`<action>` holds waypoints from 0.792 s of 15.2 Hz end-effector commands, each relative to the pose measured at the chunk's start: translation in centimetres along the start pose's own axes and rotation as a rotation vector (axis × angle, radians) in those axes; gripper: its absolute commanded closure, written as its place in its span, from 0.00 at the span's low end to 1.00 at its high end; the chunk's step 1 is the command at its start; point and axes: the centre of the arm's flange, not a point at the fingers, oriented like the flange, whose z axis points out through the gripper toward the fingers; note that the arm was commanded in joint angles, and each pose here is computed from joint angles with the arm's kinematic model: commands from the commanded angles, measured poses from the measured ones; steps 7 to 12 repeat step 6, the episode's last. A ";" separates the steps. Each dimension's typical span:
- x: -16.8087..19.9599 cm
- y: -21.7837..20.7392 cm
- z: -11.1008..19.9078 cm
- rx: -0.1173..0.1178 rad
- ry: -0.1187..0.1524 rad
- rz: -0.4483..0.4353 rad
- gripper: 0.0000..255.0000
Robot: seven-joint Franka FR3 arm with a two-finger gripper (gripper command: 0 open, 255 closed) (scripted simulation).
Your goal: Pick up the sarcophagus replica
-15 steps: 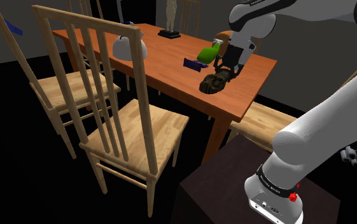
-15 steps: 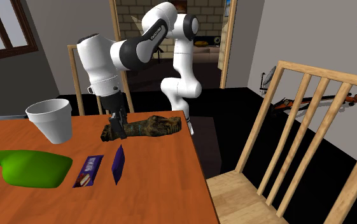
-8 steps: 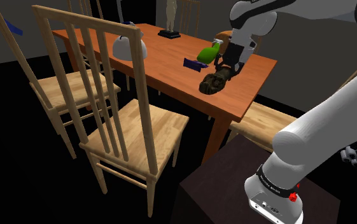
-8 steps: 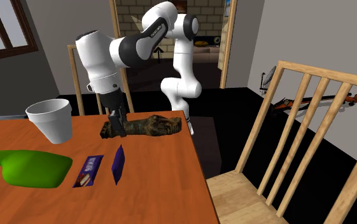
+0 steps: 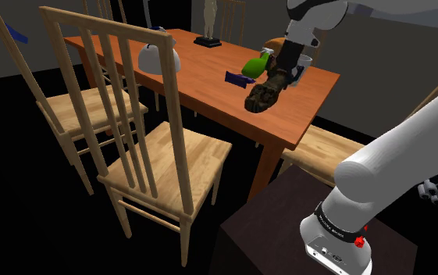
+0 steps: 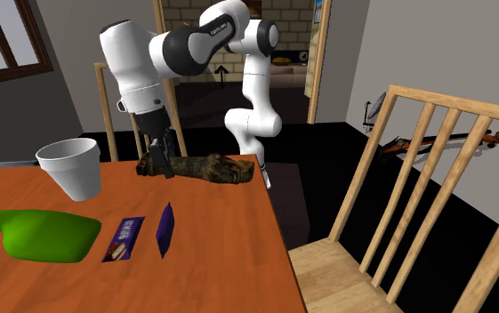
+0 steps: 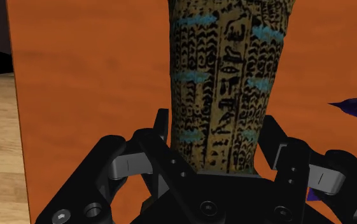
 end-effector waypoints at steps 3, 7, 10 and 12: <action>-0.4 -0.2 -2.1 0.000 0.000 0.000 1.00; -0.6 -0.2 -2.7 0.000 0.000 0.000 1.00; -0.6 -0.2 -2.7 0.000 0.000 0.000 1.00; -0.6 -0.2 -2.7 0.000 0.000 0.000 1.00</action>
